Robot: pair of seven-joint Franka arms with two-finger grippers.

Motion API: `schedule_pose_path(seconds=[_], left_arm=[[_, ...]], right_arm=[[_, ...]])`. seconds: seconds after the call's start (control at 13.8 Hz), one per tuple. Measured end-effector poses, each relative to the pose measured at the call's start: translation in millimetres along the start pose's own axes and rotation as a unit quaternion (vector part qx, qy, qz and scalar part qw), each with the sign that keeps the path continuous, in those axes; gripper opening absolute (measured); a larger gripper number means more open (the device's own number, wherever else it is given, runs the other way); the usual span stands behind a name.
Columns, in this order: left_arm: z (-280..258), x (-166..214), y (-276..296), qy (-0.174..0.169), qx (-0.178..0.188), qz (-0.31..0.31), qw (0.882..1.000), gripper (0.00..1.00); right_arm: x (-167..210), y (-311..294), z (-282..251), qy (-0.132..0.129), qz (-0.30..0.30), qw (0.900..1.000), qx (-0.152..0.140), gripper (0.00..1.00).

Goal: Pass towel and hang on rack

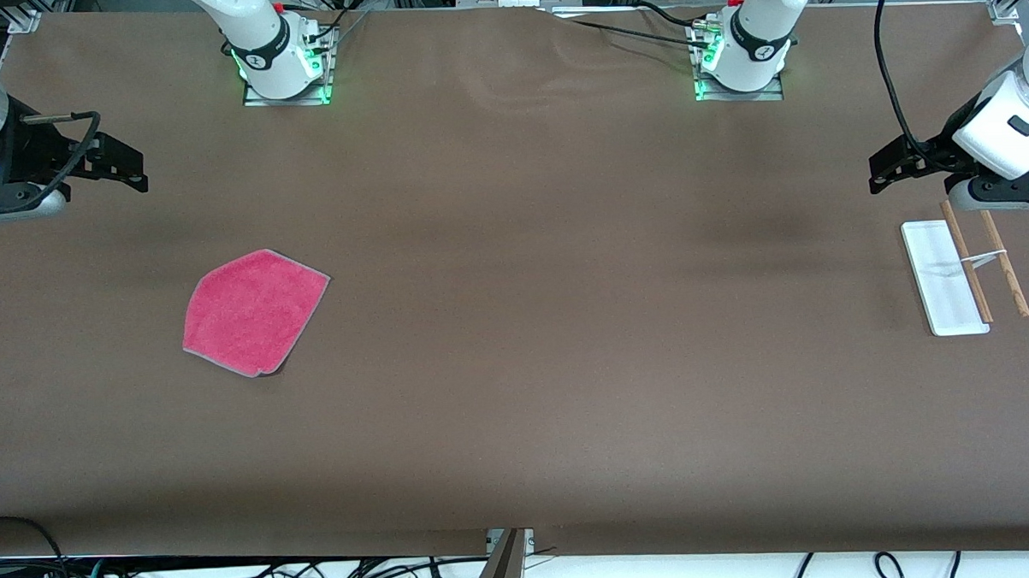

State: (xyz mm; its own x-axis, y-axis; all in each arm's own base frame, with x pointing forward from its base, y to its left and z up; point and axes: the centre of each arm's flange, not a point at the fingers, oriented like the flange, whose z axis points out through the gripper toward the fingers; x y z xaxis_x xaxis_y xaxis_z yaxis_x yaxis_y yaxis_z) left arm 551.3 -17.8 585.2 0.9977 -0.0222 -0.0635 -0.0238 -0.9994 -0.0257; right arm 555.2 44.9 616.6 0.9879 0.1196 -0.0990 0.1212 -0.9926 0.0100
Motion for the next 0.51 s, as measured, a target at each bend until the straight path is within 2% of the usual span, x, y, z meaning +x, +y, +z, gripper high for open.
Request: schedule_pose_path(seconds=[0.51], left_arm=[[0.1, -0.1, -0.4, 0.000, 0.000, 0.000, 1.000, 1.00]], right_arm=[[0.0, -6.7, -2.8, 0.003, -0.005, 1.000, -0.001, 1.00]])
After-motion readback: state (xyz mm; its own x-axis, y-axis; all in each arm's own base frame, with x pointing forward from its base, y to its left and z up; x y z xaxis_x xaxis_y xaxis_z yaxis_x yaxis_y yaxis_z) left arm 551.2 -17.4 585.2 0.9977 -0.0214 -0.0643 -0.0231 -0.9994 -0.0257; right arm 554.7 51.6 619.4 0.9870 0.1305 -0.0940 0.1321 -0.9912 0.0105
